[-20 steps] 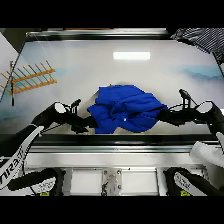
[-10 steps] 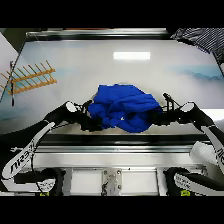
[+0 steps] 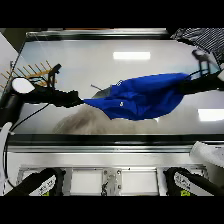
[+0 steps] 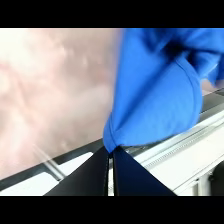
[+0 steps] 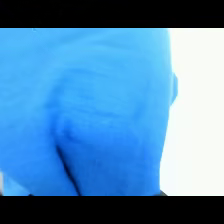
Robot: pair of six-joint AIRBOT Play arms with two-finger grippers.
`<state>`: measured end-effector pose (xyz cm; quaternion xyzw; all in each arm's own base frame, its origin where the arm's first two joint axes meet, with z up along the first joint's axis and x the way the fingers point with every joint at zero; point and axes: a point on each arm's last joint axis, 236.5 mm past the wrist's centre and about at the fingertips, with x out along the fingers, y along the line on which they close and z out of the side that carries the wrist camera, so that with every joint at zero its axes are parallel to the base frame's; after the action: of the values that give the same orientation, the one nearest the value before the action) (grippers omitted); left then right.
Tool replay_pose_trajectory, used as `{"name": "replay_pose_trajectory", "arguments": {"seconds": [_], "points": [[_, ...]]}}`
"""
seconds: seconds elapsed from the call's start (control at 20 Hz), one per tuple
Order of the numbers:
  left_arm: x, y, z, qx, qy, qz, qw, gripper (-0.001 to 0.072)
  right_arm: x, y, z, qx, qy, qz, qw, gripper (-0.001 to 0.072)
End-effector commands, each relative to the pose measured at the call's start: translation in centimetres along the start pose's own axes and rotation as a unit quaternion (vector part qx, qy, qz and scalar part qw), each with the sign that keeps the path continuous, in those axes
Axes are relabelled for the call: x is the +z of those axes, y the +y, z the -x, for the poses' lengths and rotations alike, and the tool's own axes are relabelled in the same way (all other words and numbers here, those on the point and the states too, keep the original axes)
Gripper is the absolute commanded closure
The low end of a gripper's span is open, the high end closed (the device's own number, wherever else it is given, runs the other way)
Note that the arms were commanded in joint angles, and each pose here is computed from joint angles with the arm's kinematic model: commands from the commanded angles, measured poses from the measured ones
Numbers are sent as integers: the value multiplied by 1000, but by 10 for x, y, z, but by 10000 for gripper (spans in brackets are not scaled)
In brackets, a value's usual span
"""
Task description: Fold the clothes and pants, and hang the long-sleeved shirts on hangers.
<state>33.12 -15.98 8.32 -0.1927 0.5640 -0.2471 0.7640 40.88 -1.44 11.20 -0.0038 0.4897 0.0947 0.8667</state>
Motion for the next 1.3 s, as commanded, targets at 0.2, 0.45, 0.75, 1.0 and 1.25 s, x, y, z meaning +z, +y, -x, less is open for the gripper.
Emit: {"name": "replay_pose_trajectory", "arguments": {"seconds": [0.2,0.45,0.75,1.0,1.25], "points": [[-40,16,-8,38,-18,0,999,699,70,-57,31,-97,-126,-63,985,462],[-72,60,-66,60,40,54,996,699,43,-37,-4,-40,-63,-85,994,12],[-86,80,-91,70,87,83,990,699,-41,114,-63,211,54,-113,969,13],[-88,83,-95,72,93,86,989,699,-95,171,-141,216,115,-90,966,139],[-86,83,-95,72,89,86,990,699,-114,182,-171,212,144,-90,962,139]]}}
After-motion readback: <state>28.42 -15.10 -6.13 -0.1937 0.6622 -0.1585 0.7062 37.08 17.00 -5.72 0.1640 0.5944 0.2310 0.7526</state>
